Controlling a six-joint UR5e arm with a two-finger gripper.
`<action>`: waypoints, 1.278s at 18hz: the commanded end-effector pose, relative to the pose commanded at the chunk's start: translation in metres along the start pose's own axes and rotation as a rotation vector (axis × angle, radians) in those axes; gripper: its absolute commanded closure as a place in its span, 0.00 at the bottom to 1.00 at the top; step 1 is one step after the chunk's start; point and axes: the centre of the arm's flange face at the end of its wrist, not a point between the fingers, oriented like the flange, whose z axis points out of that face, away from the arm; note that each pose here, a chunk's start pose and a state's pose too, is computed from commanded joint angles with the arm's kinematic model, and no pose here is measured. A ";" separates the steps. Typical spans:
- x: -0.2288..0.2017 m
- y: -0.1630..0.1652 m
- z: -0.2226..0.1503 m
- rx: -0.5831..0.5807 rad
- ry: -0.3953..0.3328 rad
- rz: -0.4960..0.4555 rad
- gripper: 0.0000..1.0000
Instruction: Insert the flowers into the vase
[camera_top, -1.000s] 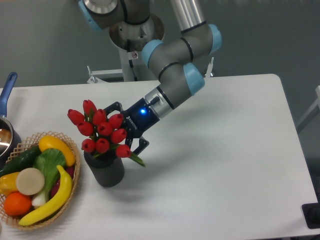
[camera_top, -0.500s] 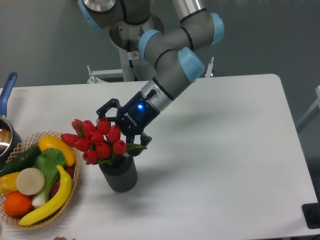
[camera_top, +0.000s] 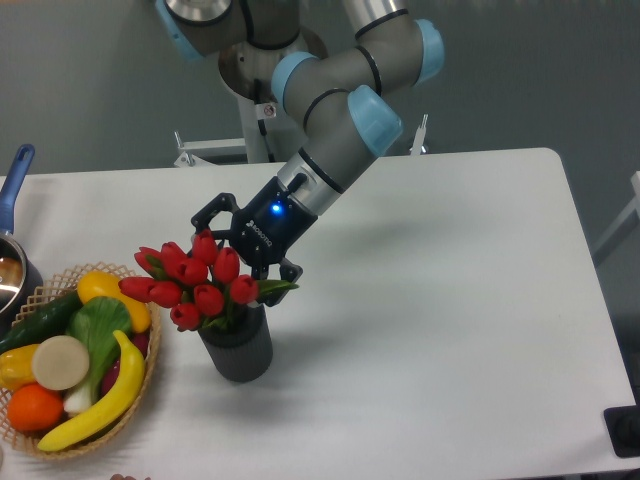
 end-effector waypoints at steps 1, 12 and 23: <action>-0.002 0.000 -0.006 0.001 -0.012 0.000 0.00; -0.016 0.010 -0.084 -0.291 -0.328 0.023 0.00; -0.064 0.072 -0.126 -0.787 -0.472 0.121 0.00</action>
